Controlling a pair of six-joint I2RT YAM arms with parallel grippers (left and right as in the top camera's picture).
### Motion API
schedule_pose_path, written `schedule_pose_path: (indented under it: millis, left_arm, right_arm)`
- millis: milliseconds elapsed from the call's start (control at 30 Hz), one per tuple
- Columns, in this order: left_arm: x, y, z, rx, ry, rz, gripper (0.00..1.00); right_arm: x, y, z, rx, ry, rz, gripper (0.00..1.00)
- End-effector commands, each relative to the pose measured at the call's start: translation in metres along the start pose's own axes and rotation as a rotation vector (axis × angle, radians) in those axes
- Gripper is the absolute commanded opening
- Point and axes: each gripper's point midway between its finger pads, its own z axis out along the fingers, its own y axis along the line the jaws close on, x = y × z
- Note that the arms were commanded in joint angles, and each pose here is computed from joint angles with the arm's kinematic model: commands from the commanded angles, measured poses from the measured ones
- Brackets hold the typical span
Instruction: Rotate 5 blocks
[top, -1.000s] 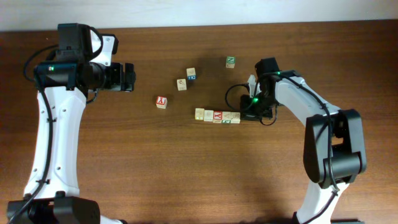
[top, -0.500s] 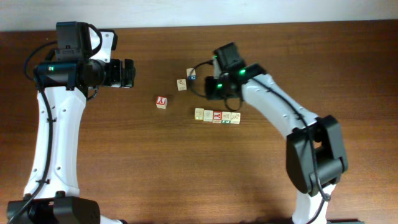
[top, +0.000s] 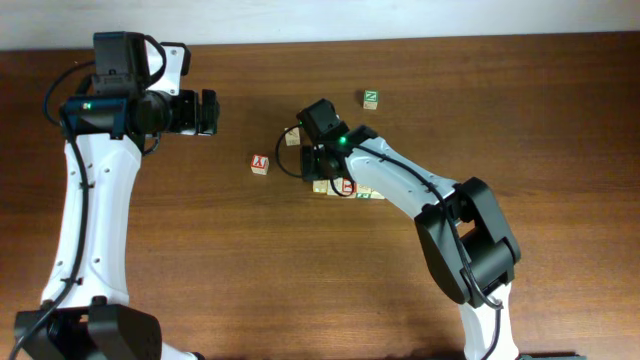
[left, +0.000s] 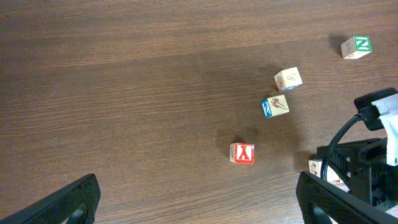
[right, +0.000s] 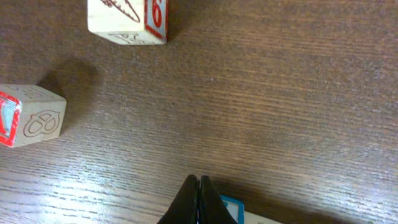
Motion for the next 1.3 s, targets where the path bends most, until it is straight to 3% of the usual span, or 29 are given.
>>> schedule_pose_path:
  millis: [0, 300, 400, 467, 533, 567, 633, 700, 800, 933, 1133, 1267]
  left_arm:
    - [-0.005, -0.002, 0.001, 0.017, -0.008, -0.010, 0.99]
    - [-0.005, -0.002, 0.001, 0.017, -0.008, -0.010, 0.99]
    - [-0.006, -0.026, 0.000, 0.159, -0.018, -0.011, 0.99]
    - [0.004, -0.034, 0.012, 0.198, 0.044, -0.125, 0.99]
    - [0.024, -0.043, 0.037, 0.209, 0.156, -0.203, 0.49]
    - [0.038, -0.051, 0.057, 0.219, 0.229, -0.205, 0.29]
    - [0.055, -0.061, 0.083, 0.229, 0.310, -0.208, 0.11]
    - [0.063, -0.064, 0.109, 0.221, 0.353, -0.270, 0.00]
    - [0.050, -0.059, 0.112, 0.197, 0.301, -0.263, 0.00]
    - [0.020, -0.036, 0.093, 0.062, 0.232, -0.234, 0.00]
    - [-0.009, -0.007, 0.068, -0.029, 0.158, -0.250, 0.00]
    - [-0.007, 0.002, 0.065, -0.040, 0.164, -0.268, 0.01]
  right_arm:
    - [0.006, 0.000, 0.002, 0.010, 0.021, 0.007, 0.04]
    - [0.001, -0.002, 0.001, 0.009, 0.012, 0.013, 0.04]
    - [-0.040, -0.014, -0.063, -0.054, -0.019, 0.059, 0.04]
    - [-0.058, -0.040, -0.125, -0.113, -0.006, 0.067, 0.09]
    - [-0.045, -0.086, -0.148, -0.065, 0.067, 0.096, 0.09]
    - [-0.031, -0.105, -0.149, -0.077, 0.138, 0.075, 0.09]
    - [-0.016, -0.095, -0.141, -0.208, 0.188, -0.031, 0.08]
    - [-0.002, -0.073, -0.123, -0.225, 0.206, -0.055, 0.04]
    - [0.012, -0.042, -0.100, -0.191, 0.205, -0.031, 0.04]
    - [0.040, -0.008, -0.065, -0.007, 0.189, -0.045, 0.04]
    - [0.069, 0.000, -0.024, 0.078, 0.256, -0.037, 0.04]
    - [0.073, 0.000, -0.016, 0.071, 0.268, -0.036, 0.04]
